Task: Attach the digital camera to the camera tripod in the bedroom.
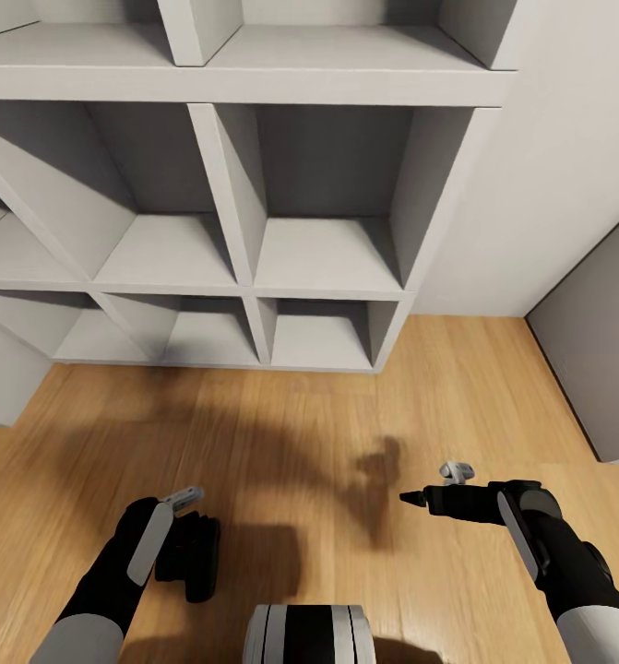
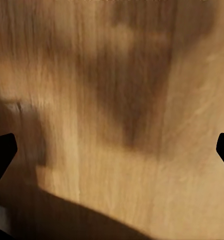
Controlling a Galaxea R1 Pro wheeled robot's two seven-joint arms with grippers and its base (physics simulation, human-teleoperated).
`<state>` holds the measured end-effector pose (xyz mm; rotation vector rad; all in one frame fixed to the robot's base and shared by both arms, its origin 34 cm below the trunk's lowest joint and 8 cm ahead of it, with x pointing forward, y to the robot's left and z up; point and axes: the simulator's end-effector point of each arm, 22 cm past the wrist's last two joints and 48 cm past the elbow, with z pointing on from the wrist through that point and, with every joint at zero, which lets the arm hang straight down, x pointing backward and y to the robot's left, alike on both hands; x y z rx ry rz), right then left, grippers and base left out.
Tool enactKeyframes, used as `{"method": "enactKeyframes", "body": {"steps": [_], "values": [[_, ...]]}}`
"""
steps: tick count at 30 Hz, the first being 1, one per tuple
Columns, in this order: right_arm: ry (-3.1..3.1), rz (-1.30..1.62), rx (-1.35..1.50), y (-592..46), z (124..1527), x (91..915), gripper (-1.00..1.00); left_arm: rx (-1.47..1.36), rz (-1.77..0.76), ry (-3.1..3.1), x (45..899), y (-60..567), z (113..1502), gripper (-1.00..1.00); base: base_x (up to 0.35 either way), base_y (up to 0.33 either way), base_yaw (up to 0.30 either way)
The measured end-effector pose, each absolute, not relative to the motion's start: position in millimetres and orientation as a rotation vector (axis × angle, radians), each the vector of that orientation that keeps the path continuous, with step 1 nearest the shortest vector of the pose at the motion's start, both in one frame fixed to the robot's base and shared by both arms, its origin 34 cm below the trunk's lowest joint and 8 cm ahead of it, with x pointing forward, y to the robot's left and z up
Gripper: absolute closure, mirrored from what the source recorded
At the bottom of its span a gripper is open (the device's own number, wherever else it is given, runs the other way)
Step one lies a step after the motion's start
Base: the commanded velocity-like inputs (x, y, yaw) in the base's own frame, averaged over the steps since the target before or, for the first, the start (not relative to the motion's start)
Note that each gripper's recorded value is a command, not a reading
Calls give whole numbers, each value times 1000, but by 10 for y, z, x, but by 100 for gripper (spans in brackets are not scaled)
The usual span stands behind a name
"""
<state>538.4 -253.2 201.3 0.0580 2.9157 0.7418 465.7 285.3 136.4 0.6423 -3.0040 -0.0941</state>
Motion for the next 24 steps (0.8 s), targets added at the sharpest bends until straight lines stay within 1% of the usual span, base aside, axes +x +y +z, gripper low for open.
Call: {"method": "enactKeyframes", "body": {"steps": [7,19,24], "values": [[2918,734,47,-2523,2002,5381,-100,643,-107,-3011,4686,2871,1384,-100,-135,0,0],[2918,734,44,-2516,2001,5379,-100,648,-99,-3018,4717,2873,1397,-100,-16,0,0],[2919,733,43,-2515,1998,5377,-100,653,-89,-3036,4789,2847,1431,-100,-188,0,0]]}}
